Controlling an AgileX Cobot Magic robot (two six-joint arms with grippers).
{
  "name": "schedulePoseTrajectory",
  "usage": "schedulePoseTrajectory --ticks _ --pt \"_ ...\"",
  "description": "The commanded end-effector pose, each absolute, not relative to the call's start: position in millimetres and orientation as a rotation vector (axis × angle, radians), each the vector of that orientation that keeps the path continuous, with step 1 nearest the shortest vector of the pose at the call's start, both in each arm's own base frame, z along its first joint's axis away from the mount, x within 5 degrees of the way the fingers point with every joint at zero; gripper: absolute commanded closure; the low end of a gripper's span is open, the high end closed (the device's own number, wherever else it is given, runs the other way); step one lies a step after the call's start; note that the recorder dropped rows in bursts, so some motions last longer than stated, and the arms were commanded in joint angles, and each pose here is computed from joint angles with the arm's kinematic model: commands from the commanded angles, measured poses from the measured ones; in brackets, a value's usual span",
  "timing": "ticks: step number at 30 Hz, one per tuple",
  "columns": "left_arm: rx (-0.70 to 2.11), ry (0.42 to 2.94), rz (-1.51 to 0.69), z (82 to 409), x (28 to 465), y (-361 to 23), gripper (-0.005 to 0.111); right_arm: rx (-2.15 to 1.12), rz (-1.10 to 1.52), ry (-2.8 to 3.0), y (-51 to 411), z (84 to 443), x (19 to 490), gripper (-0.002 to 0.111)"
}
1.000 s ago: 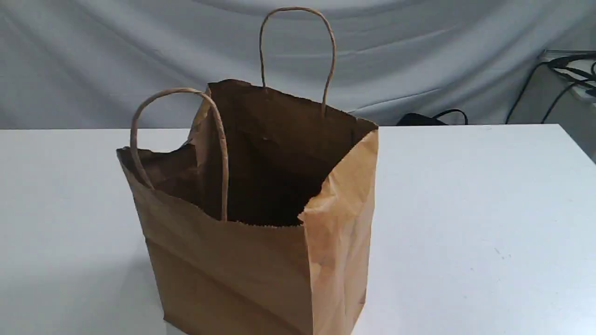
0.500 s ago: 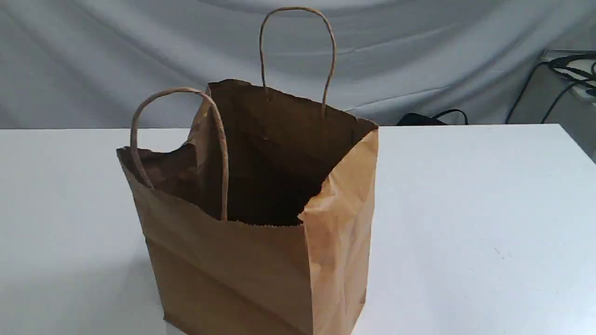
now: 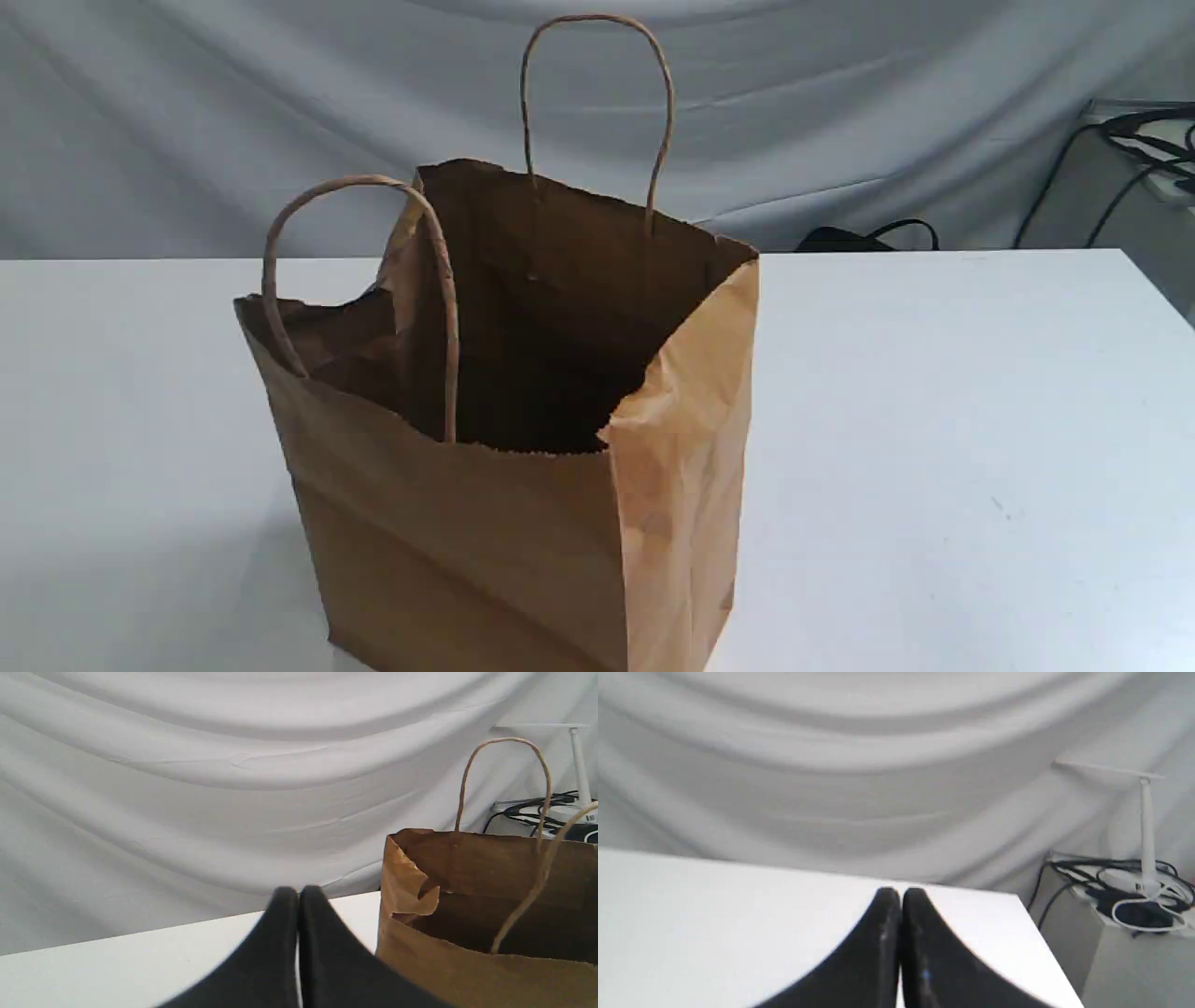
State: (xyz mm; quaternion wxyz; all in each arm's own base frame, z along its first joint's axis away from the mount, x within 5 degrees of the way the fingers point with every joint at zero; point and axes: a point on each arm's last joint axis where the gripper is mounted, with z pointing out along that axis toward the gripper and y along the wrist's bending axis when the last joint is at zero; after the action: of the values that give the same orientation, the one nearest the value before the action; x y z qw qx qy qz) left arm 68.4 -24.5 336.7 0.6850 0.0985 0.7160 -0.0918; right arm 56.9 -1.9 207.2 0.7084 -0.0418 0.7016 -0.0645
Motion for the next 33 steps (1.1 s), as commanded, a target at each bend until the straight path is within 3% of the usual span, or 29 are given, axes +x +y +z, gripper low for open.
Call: schedulePoseTrajectory --ticks 1,33 --pt "0.215 1.598 -0.203 336.1 67.9 -24.1 0.107 -0.118 -0.167 1.631 -2.1 199.6 56.3 0.108" --pt "0.223 1.600 -0.191 335.8 68.0 -23.8 0.107 -0.050 -0.087 1.660 -1.3 197.1 56.1 0.108"
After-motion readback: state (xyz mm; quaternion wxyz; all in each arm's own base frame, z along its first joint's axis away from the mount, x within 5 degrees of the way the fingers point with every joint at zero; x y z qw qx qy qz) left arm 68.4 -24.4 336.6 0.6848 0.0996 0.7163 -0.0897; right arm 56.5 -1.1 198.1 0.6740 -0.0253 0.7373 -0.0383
